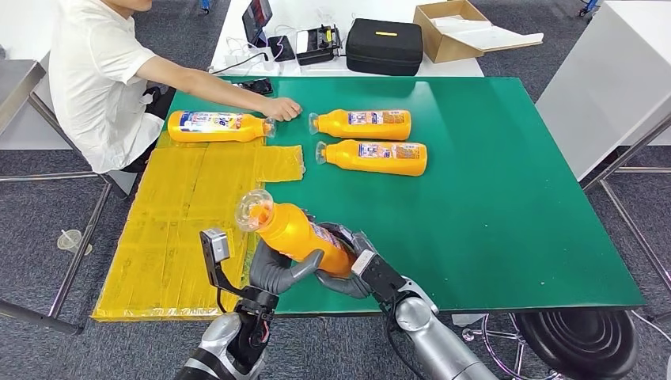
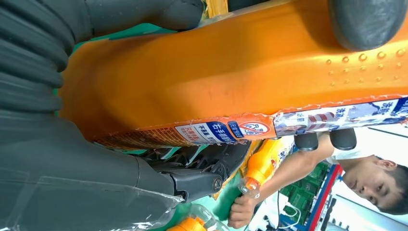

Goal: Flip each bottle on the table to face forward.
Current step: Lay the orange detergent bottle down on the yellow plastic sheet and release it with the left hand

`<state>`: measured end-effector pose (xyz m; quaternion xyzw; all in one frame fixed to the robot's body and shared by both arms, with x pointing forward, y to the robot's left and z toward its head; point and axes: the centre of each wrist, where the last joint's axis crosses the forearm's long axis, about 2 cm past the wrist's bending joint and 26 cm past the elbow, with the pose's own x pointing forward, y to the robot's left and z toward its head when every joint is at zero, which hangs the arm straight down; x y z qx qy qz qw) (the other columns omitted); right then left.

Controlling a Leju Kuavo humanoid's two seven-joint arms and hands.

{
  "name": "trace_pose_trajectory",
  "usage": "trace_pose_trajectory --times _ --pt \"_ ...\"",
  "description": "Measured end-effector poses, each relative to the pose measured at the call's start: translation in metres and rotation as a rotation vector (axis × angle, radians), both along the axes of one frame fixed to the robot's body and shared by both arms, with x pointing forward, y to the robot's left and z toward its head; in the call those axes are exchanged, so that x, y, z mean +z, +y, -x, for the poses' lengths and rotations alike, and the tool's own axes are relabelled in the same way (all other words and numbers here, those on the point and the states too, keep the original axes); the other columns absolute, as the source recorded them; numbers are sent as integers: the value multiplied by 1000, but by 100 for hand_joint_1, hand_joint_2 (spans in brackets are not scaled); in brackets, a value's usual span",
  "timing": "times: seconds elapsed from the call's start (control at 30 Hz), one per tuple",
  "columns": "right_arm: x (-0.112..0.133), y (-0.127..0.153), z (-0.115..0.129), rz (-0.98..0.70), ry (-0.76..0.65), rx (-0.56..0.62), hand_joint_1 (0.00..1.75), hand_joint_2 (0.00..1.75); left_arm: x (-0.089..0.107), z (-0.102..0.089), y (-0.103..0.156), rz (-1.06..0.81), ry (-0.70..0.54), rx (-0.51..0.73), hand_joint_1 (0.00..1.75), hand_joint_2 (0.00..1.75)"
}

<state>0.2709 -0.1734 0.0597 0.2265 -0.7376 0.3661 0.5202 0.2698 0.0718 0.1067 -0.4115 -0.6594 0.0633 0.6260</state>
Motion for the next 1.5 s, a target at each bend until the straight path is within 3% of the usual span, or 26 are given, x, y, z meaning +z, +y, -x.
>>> trace_pose_trajectory --times 0.13,0.43,0.5,0.57,0.63,0.73,0.93,1.1,1.27,1.5 --pt "0 0 0 0 0 0 175 175 0 0 0 1 -1 0 171 175" --pt "0 0 -1 -11 -4 7 175 175 0 -1 3 64 2 -58 175 175" --pt "0 1 -2 -13 -5 8 87 175 0 -1 4 61 -9 -59 175 175" --pt "0 1 -2 -13 -4 8 0 87 0 -1 4 44 -29 -46 175 175" --pt "-1 3 -1 2 -5 -3 0 0 -1 0 4 -7 -68 17 175 175" --pt "-5 11 7 58 -75 -105 0 0 2 8 10 -128 -151 187 175 175" --pt "-1 23 26 66 -374 -525 0 0 14 26 36 -171 -214 385 175 175" --pt "6 19 29 -11 -444 -681 0 0 24 28 51 -236 -301 514 175 175" --pt "11 -1 27 -131 -356 -855 0 0 20 29 73 -598 -520 696 175 175" --pt "24 -37 17 -226 -337 -1048 0 0 13 28 96 -937 -664 798 175 175"
